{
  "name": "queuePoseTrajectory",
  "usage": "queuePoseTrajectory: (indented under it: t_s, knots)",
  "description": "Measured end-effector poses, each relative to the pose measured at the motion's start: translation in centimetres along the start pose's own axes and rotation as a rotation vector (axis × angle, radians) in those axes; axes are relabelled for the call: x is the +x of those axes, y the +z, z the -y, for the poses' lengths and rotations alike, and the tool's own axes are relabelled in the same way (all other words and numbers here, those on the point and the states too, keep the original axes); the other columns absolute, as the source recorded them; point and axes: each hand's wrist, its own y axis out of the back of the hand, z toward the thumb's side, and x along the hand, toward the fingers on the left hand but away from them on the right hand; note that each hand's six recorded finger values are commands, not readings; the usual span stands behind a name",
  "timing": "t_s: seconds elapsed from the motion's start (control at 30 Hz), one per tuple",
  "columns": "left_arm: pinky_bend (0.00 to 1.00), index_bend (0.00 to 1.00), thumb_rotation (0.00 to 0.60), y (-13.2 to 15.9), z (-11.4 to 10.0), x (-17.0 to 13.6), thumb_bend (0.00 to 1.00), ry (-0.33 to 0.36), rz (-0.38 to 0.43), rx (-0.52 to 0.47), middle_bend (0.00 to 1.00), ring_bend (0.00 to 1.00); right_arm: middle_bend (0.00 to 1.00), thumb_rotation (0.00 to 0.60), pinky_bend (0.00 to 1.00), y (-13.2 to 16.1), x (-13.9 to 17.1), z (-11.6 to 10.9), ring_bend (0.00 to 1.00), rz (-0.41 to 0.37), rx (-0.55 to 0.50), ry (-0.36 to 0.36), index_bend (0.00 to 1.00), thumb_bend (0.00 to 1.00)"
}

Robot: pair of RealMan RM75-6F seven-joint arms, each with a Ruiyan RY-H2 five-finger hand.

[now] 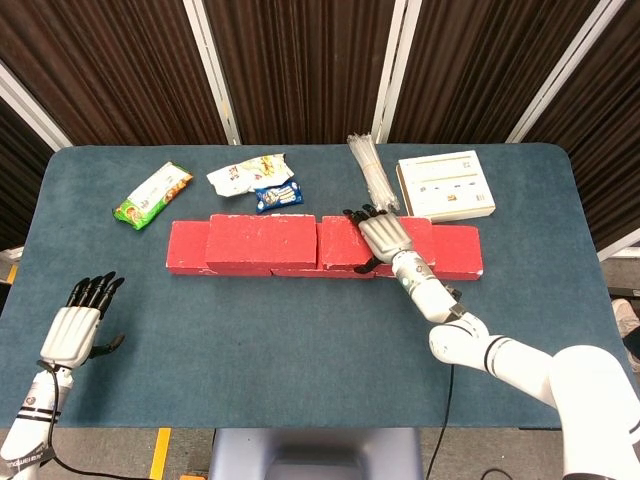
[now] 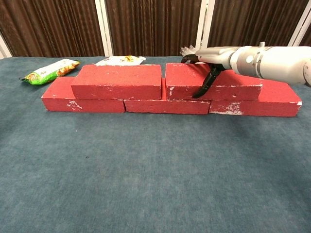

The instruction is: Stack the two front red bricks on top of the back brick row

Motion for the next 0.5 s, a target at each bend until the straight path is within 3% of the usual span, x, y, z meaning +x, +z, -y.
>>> queuePoseTrajectory:
  t_s: [0.5]
  knots:
    - [0.02,0.0,0.6,-0.01,-0.02,0.0,0.26,-0.003,0.001,-0.004,0.0,0.0,0.12,0.6,0.28,0.16,0.07,-0.02,0.02,0.005,0.0,0.006,0.0,0.16]
